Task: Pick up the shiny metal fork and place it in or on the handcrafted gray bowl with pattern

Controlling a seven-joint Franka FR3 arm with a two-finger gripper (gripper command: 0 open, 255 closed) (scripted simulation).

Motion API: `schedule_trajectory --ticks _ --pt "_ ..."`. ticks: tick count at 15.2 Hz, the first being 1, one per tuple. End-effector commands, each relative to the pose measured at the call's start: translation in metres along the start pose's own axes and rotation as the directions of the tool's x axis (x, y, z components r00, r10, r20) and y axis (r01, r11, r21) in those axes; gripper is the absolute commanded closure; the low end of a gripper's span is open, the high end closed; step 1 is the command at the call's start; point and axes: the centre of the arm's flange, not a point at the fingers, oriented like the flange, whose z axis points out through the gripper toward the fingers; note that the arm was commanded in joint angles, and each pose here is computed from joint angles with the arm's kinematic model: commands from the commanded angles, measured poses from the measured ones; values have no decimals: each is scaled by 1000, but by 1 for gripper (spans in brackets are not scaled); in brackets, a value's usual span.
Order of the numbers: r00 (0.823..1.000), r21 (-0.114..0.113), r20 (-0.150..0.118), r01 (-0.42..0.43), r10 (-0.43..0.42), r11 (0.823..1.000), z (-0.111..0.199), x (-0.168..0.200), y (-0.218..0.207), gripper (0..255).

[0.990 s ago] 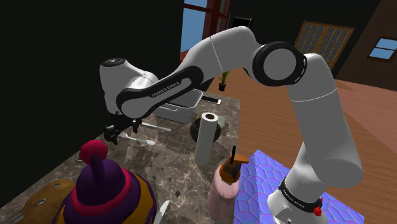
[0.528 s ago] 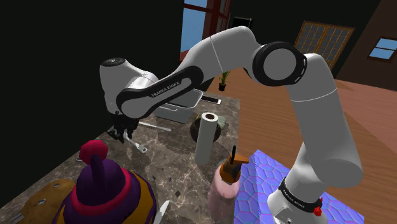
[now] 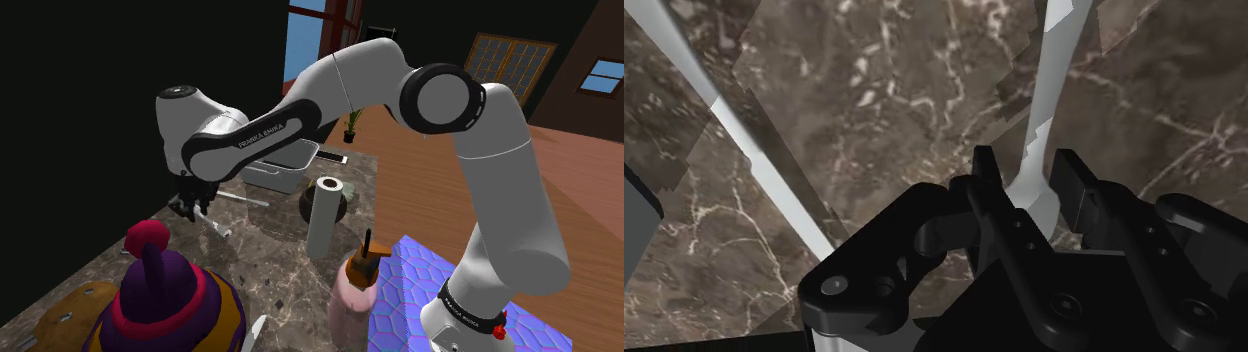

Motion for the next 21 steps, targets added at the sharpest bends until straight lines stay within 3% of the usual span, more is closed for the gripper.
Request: schedule_trajectory --ticks 1,21 --pt "1000 0 0 0 0 1000 -10 1 1 255" --pt "1000 0 0 0 0 1000 -115 14 11 255"
